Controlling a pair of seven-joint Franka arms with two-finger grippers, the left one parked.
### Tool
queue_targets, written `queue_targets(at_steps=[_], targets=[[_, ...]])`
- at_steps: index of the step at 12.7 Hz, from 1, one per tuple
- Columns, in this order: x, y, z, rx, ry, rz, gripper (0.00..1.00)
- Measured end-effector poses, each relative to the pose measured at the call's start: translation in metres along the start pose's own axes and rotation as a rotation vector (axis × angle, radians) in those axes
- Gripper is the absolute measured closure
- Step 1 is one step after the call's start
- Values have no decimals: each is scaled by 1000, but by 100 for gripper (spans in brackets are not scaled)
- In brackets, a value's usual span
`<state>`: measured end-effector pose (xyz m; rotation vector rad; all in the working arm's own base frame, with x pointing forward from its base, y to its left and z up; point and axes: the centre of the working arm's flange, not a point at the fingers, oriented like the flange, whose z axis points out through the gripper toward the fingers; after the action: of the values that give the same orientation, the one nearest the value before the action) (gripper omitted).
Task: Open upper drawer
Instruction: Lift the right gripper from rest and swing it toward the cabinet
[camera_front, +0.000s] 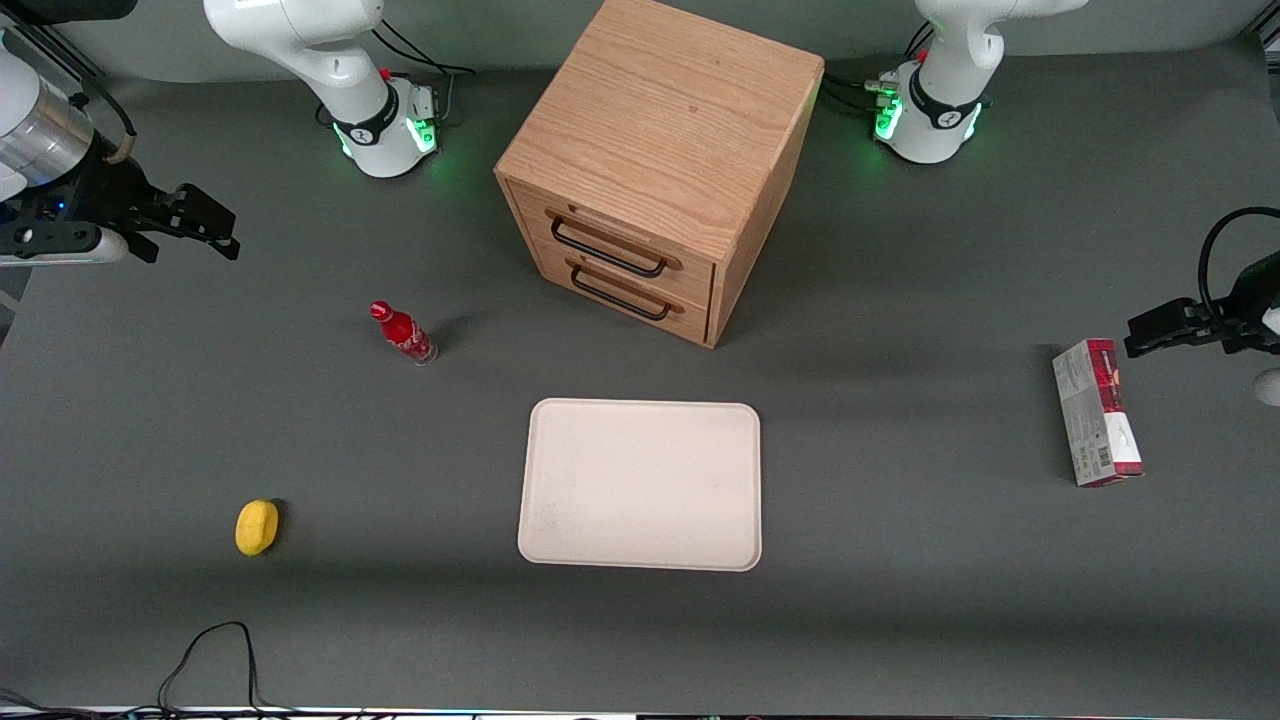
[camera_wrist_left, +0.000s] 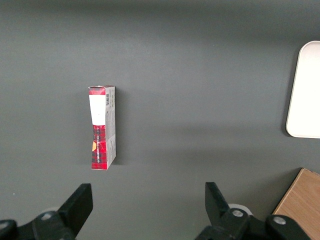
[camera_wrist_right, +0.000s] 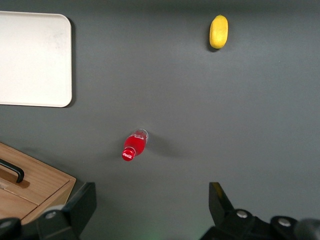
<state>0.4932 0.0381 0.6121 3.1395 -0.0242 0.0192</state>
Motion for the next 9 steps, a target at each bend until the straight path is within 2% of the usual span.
queue_targets(at_steps=[6,8,9], targets=[[6,-12,-6,4,13,-17,0],[11,-66,-13,-1,29,-110,0],[9,-106,-15,-4,25,-180,0]])
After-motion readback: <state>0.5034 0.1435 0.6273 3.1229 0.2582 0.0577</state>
